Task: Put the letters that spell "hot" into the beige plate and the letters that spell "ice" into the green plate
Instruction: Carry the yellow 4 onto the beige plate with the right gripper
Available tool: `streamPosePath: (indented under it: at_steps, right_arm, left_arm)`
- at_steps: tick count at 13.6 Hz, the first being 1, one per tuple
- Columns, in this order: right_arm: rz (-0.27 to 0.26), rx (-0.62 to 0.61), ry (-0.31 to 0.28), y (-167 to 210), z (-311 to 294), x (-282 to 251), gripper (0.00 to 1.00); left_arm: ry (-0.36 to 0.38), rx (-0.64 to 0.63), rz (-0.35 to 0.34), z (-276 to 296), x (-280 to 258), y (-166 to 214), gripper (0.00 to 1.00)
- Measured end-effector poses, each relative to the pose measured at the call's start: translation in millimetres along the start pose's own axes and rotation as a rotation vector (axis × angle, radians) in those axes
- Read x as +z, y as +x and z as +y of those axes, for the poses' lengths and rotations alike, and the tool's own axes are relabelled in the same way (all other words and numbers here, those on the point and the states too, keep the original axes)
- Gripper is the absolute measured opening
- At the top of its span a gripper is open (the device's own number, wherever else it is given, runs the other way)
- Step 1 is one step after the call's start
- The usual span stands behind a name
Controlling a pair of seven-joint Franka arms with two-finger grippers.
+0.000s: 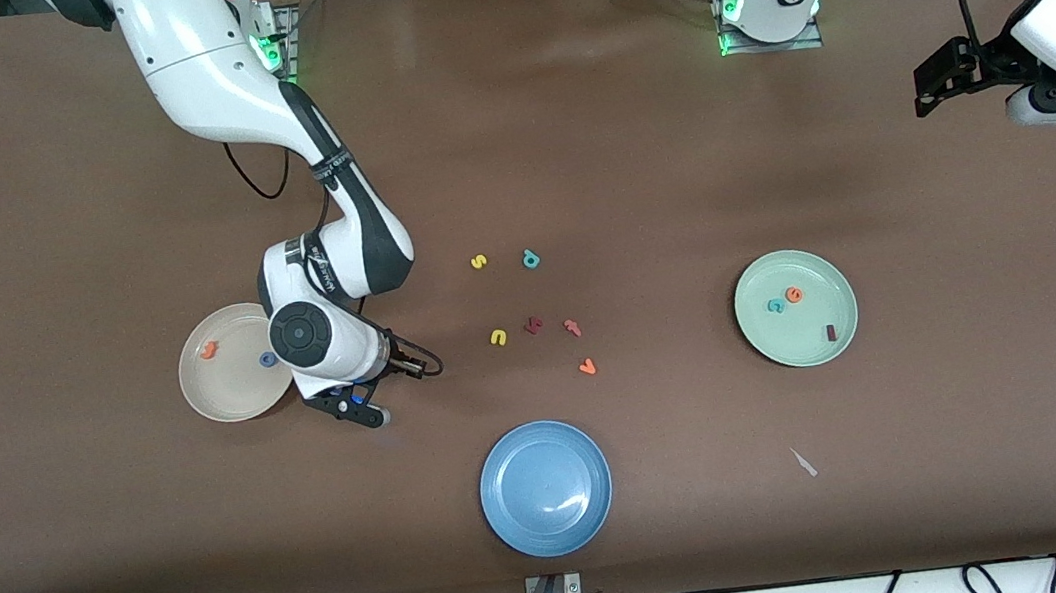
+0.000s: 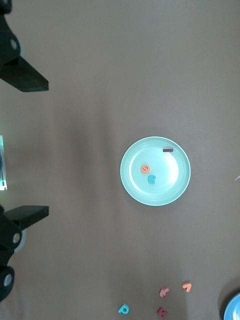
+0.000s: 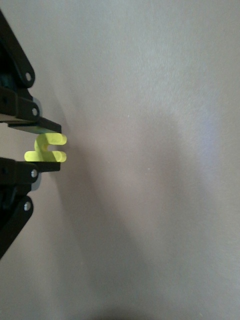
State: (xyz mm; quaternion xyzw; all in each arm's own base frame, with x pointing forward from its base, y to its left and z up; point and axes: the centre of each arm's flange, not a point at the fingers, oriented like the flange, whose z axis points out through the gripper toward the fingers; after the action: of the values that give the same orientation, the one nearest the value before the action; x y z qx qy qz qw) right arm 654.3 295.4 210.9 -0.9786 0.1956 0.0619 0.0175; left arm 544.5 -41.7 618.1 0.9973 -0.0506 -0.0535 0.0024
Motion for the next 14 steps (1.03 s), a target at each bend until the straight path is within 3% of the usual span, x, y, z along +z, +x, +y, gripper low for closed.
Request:
streamPosePath:
  at_steps: [4,9,11,14]
  right_arm:
    - [-0.046,-0.228,-0.066,29.4,42.4,-31.6,0.26]
    - [-0.064,-0.429,-0.081,59.1,135.1,-72.3,0.26]
    - [-0.056,-0.498,-0.081,64.7,161.1,-72.1,0.26]
    - [0.01,-0.627,-0.091,73.8,207.2,-56.3,0.26]
  left_arm:
    - [0.012,-0.012,-0.015,-8.4,8.0,6.1,1.0]
    - [0.02,-0.019,0.011,-12.7,-4.8,6.1,1.0]
    - [0.02,-0.019,0.017,-12.4,-8.2,5.7,1.0]
    - [0.021,-0.023,0.029,-14.4,-17.4,3.7,1.0]
